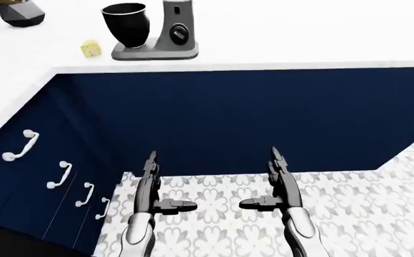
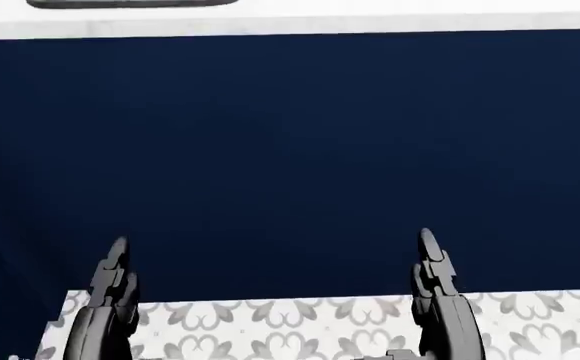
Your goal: Place the cheese in the stand mixer bowl.
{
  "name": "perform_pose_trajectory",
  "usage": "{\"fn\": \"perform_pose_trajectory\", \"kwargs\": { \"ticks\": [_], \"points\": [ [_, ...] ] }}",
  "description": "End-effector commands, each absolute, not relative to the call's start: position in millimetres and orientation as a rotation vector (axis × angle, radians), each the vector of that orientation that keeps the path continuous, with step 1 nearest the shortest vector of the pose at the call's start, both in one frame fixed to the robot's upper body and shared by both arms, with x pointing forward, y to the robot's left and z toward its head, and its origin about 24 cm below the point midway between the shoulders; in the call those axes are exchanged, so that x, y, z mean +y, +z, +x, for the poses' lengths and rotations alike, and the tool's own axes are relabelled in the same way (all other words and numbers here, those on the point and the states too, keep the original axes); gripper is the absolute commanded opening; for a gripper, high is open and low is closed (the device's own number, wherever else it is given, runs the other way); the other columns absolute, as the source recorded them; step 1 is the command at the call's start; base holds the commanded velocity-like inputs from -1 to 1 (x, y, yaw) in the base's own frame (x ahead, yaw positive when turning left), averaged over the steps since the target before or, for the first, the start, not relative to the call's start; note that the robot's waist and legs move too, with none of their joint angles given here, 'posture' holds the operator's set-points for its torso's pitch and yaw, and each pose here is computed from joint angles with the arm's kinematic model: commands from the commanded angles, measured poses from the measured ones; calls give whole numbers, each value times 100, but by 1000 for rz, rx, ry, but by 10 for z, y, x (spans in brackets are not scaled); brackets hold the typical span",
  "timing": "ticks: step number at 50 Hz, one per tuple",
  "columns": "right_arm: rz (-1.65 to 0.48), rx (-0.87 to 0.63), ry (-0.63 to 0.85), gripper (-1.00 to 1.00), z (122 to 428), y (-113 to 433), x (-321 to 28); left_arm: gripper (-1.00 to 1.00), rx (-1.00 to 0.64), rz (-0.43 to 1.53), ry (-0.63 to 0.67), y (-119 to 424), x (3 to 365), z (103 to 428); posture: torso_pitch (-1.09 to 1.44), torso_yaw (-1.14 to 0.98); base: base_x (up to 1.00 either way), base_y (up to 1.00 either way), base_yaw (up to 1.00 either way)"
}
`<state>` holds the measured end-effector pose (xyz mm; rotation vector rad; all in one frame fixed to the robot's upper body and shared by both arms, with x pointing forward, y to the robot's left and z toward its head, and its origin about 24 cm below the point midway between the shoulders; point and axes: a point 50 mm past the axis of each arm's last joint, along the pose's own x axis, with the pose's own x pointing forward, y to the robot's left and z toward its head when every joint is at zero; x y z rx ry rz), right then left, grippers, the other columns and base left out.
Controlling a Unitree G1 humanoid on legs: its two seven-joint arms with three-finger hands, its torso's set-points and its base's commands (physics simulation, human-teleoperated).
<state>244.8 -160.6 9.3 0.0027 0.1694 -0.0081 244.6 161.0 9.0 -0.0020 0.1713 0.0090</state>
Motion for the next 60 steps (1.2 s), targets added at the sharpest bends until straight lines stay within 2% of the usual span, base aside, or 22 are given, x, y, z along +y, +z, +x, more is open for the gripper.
{"fn": "perform_pose_trajectory", "kwargs": {
  "ticks": [1, 13, 32, 60],
  "points": [
    [-3, -9, -14, 100, 2573, 425, -1619, 100, 3, 13, -10, 459, 1575, 2485, 0, 0, 0, 0, 0],
    [-55, -50, -34, 100, 2579, 723, -1678, 100, -53, 20, -17, 783, 1548, 2463, 0, 0, 0, 0, 0],
    [-187, -204, -50, 100, 2477, 1378, -1662, 100, -169, 38, -21, 1399, 1536, 2344, 0, 0, 0, 0, 0],
    [-242, -171, -76, 100, 2498, 1412, -1669, 100, -185, 41, -16, 1442, 1548, 2319, 0, 0, 0, 13, 7]
  ]
}}
